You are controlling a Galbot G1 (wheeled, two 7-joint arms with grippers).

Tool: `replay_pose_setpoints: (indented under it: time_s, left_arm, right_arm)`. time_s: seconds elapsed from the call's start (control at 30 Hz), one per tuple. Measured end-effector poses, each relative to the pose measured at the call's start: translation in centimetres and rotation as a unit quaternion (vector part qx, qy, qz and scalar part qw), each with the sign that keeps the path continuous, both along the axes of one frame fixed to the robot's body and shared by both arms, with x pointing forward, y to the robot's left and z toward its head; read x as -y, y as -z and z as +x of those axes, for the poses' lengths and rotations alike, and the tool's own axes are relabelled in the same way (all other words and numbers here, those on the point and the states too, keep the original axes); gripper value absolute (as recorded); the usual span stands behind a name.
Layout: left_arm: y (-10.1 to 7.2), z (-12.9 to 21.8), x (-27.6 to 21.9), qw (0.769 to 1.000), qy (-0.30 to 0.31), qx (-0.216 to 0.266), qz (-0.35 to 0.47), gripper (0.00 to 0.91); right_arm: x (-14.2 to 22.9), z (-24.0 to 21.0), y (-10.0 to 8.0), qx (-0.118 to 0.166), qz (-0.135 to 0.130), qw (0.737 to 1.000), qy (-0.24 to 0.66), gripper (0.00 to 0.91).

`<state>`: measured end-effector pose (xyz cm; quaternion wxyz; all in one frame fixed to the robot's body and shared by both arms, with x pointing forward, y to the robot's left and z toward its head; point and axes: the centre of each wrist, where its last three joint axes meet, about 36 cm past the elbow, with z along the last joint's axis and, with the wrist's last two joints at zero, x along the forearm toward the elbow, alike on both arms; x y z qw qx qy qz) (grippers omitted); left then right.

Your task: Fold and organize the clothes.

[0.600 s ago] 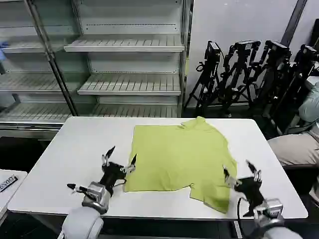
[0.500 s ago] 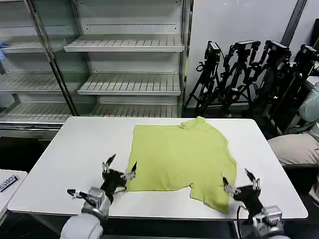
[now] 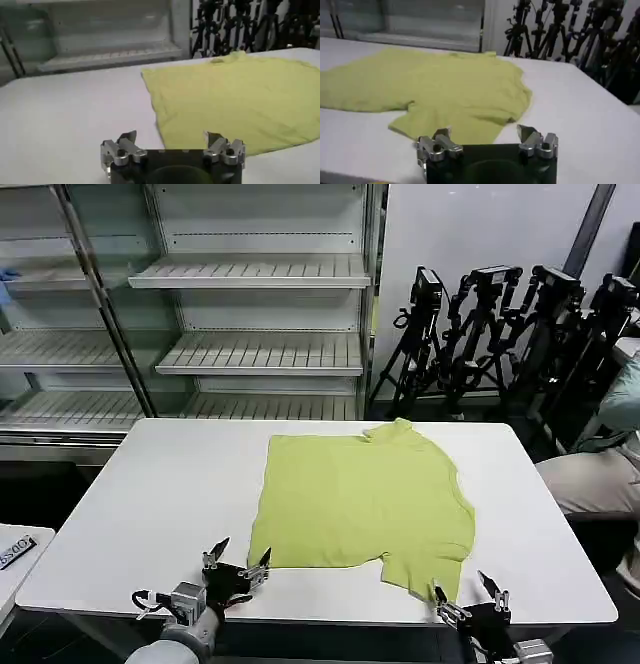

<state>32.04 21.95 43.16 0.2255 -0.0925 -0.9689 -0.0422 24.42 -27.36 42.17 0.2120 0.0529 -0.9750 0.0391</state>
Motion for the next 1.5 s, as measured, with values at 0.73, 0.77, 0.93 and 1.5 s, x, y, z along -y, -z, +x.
replay_pose_setpoints:
  time_s: [0.73,0.77,0.93,1.5]
  left_arm:
    - [0.4,-0.6,1.3,0.999,-0.004,-0.037,-0.038,0.020]
    - [0.4,-0.5,1.4,0.999,-0.004,-0.036,-0.039,0.020]
    - [-0.3,-0.1,1.6,0.999,-0.005,-0.024,-0.048,0.010]
    - [-1.2,8.1,1.6,0.995,-0.021,0.015,-0.094,0.020]
  right_arm:
    - [-0.2,-0.1,-0.3,-0.032,0.038,0.999,-0.008,0.000]
    - [-0.2,0.0,-0.4,-0.029,0.040,0.999,-0.009,0.000]
    - [0.4,1.4,-1.1,-0.013,0.042,0.999,-0.008,0.000]
    - [1.0,13.9,-1.8,0.062,0.046,0.997,-0.011,0.000]
